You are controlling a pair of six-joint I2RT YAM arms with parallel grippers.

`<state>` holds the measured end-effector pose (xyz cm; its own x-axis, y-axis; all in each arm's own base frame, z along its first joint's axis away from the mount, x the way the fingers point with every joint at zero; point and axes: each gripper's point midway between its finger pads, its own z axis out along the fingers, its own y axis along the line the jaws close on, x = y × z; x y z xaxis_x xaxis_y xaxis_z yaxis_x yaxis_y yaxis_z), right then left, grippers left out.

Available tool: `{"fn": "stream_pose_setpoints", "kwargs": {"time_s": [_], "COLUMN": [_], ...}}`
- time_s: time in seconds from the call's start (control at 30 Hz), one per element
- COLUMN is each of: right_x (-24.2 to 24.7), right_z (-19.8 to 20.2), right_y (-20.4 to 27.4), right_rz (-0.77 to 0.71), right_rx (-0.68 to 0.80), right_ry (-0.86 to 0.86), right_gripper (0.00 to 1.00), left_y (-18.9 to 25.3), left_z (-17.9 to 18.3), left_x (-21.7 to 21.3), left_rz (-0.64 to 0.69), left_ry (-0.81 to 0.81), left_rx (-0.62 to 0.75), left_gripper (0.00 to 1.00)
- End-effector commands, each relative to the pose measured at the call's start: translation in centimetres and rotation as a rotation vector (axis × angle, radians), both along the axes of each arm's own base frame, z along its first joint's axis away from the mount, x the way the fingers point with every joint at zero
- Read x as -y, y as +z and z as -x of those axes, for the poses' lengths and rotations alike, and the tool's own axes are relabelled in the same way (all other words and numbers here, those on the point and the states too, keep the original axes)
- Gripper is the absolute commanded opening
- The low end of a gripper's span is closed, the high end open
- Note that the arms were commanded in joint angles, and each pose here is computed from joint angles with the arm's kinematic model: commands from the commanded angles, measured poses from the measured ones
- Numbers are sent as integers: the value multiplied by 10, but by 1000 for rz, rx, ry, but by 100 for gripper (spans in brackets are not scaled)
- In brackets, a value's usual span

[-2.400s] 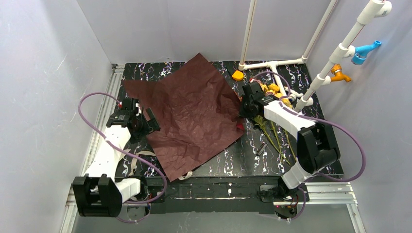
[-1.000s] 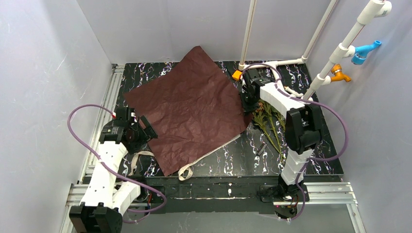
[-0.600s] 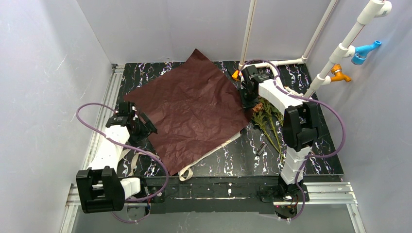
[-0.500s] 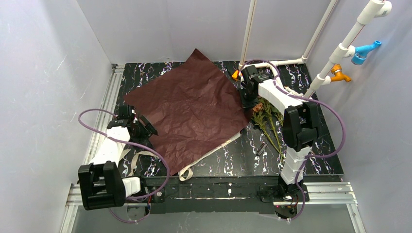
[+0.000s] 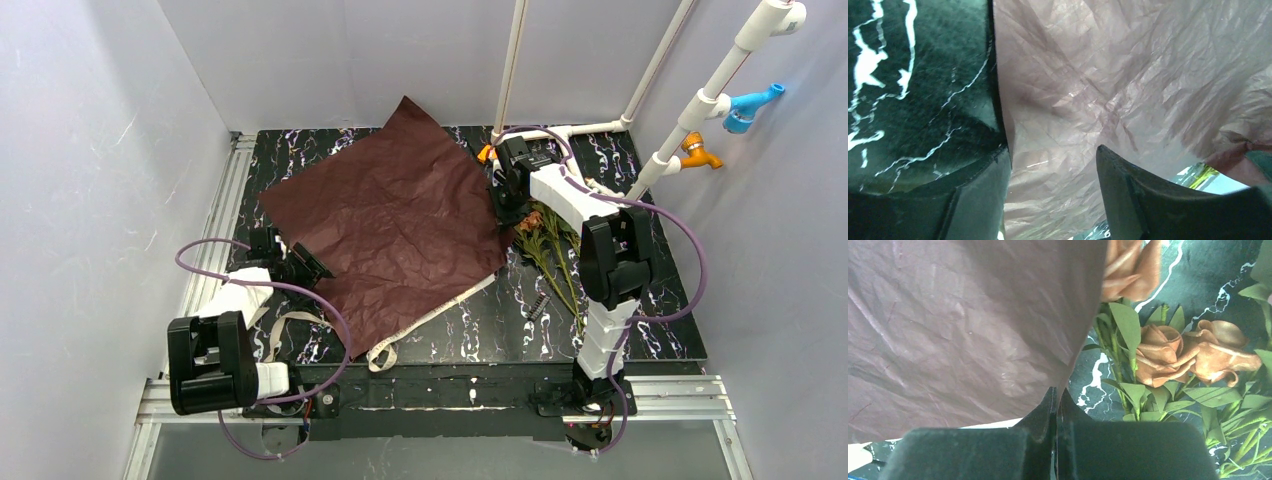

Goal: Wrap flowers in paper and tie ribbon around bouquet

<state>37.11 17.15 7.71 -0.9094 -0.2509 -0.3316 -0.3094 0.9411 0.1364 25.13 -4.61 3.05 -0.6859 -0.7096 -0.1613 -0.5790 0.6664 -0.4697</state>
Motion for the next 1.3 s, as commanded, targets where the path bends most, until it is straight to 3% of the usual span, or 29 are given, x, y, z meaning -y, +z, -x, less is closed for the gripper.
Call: {"fn": "stream_pose_setpoints", "kwargs": {"time_s": [0.0, 0.27, 0.33, 0.67, 0.83, 1.27], "right_x": [-7, -10, -11, -18, -18, -9], "right_z": [-3, -2, -2, 2, 14, 59], "right_y": [3, 3, 3, 13, 20, 29], "right_rz": [-28, -40, -46, -80, -89, -24], "right_rx": [1, -3, -7, -26, -60, -106], "right_ry": [12, 13, 12, 6, -33, -28], "right_gripper": [1, 1, 1, 1, 1, 1], "left_y": [-21, -3, 3, 36, 62, 84], "left_z": [7, -5, -7, -2, 16, 73], "left_x": [7, 17, 17, 19, 17, 32], "left_rz": [48, 102, 105, 107, 86, 182], "left_ry": [5, -4, -6, -8, 17, 108], "left_rx": [-20, 120, 149, 200, 192, 118], "left_gripper": [56, 7, 0, 0, 0, 0]}}
